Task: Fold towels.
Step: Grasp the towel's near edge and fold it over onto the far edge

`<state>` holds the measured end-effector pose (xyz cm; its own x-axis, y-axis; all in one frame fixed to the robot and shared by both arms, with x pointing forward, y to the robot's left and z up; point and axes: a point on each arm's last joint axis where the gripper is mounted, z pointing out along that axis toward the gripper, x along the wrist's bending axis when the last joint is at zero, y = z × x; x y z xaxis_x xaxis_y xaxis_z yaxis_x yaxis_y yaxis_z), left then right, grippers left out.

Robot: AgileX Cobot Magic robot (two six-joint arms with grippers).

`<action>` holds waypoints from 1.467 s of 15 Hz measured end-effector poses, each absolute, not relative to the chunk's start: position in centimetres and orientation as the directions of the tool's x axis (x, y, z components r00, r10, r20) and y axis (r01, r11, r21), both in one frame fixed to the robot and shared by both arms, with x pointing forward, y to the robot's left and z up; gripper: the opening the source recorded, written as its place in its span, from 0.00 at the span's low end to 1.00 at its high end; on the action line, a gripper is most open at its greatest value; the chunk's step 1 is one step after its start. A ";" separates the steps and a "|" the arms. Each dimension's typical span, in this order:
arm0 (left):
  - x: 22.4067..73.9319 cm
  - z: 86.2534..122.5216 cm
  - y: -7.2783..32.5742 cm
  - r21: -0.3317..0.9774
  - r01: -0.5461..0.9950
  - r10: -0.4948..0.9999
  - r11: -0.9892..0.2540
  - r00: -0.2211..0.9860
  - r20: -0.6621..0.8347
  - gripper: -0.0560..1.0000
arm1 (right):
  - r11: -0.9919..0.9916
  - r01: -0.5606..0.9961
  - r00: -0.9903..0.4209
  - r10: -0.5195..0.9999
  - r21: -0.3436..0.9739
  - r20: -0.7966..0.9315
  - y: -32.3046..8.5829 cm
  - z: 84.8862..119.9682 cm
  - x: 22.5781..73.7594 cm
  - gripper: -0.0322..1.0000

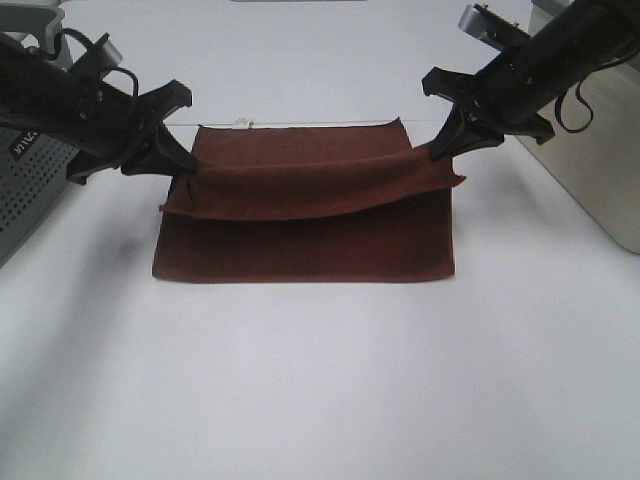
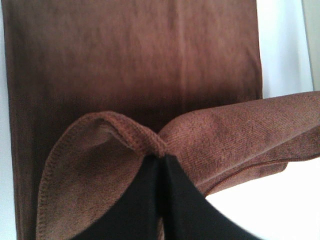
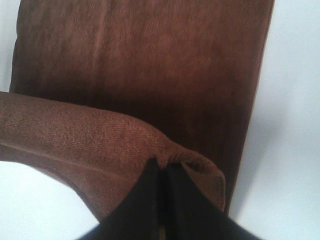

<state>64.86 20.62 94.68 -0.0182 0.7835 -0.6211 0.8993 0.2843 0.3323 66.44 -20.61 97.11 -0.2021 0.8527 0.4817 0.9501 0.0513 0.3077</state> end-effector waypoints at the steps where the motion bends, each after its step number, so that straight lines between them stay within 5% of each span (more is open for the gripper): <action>1: 66.2 94.8 20.6 0.349 0.890 0.779 0.294 -0.012 -0.627 0.06 | 0.057 0.946 -0.210 0.857 0.319 0.470 -20.5 97.0 68.0 0.03; 10: 77.0 93.3 20.5 0.564 0.730 0.794 0.387 0.047 -0.605 0.06 | 0.052 0.851 -0.297 0.868 0.523 0.398 -19.7 95.4 78.0 0.03; 18: 79.8 88.7 20.6 0.600 0.698 0.815 0.390 0.042 -0.578 0.11 | 0.020 0.801 -0.287 0.890 0.598 0.355 -19.9 91.6 80.1 0.05; 20: 79.8 88.6 20.5 0.607 0.693 0.819 0.389 0.042 -0.573 0.29 | 0.023 0.806 -0.288 0.889 0.592 0.357 -19.9 91.5 80.0 0.23; 22: 79.9 88.7 20.5 0.614 0.685 0.822 0.392 0.040 -0.569 0.55 | 0.028 0.811 -0.289 0.887 0.585 0.360 -19.9 91.5 80.0 0.62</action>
<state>79.92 20.50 88.71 0.0395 0.8216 -0.5687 0.6848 0.3922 0.6142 79.97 -19.90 91.55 -0.2895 0.8871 0.3596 0.8108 0.0276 0.5847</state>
